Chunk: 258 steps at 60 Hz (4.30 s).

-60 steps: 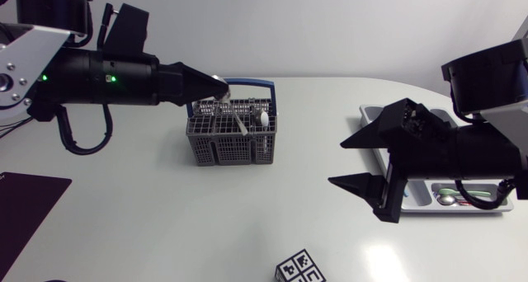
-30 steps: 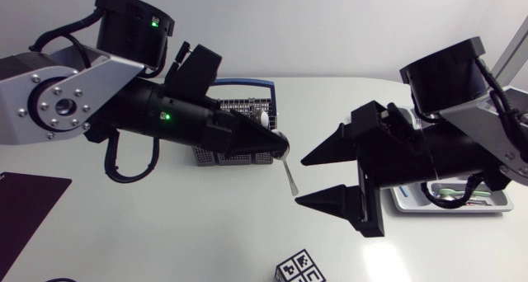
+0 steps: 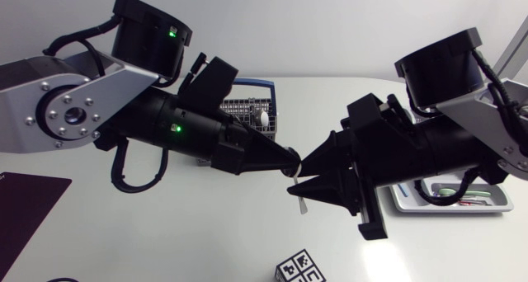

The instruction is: Transfer all utensils from the basket to the drawer tray.

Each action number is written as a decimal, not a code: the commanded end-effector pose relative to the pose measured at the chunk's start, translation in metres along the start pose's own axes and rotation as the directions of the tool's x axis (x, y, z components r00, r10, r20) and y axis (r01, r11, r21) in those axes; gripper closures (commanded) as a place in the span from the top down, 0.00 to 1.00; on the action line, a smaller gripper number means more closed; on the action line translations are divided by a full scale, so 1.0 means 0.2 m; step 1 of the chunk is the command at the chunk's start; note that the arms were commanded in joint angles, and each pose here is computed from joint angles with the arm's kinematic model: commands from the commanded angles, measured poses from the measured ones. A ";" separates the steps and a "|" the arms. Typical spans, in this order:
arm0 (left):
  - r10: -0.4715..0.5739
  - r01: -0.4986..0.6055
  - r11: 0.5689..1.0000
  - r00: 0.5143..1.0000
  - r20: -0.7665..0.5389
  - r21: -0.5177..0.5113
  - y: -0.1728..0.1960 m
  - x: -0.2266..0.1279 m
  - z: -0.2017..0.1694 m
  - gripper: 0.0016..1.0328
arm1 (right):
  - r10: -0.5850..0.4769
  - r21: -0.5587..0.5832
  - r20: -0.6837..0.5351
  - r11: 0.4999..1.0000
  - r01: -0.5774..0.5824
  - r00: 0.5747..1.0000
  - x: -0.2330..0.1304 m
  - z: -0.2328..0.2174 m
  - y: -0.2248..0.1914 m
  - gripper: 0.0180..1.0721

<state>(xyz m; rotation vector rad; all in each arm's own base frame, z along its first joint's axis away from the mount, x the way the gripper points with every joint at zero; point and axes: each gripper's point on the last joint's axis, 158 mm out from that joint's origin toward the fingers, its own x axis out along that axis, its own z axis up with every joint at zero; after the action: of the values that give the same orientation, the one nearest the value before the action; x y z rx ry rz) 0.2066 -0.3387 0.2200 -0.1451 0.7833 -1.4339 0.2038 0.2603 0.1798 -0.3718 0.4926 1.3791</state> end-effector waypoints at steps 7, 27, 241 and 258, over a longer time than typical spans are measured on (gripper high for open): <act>-0.021 0.021 1.000 1.000 -0.016 -0.003 -0.01 0.01 -0.02 0.04 | 0.033 0.039 -0.001 0.999 -0.033 0.999 0.01 0.02 0.02 0.10; -0.009 0.008 0.999 0.999 0.032 0.039 -0.04 -0.05 0.06 0.46 | 0.058 0.059 -0.033 0.997 -0.056 0.998 0.03 -0.03 0.06 0.06; 0.851 -0.034 0.006 0.525 0.013 0.999 1.46 -0.32 0.11 0.17 | -0.552 -0.310 -0.389 0.832 0.459 0.738 -0.66 -1.18 -0.57 0.95; 0.848 -0.021 -0.002 0.530 0.013 1.000 1.45 -0.30 0.12 0.03 | -0.552 -0.310 -0.389 0.832 0.459 0.738 -0.65 -1.19 -0.56 0.95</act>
<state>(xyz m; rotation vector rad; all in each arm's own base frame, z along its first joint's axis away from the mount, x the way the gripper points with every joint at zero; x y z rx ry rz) 0.4566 -0.2378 0.1043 1.6483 0.2032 -0.9254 0.2767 0.0051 0.0504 -0.9619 0.5831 0.7816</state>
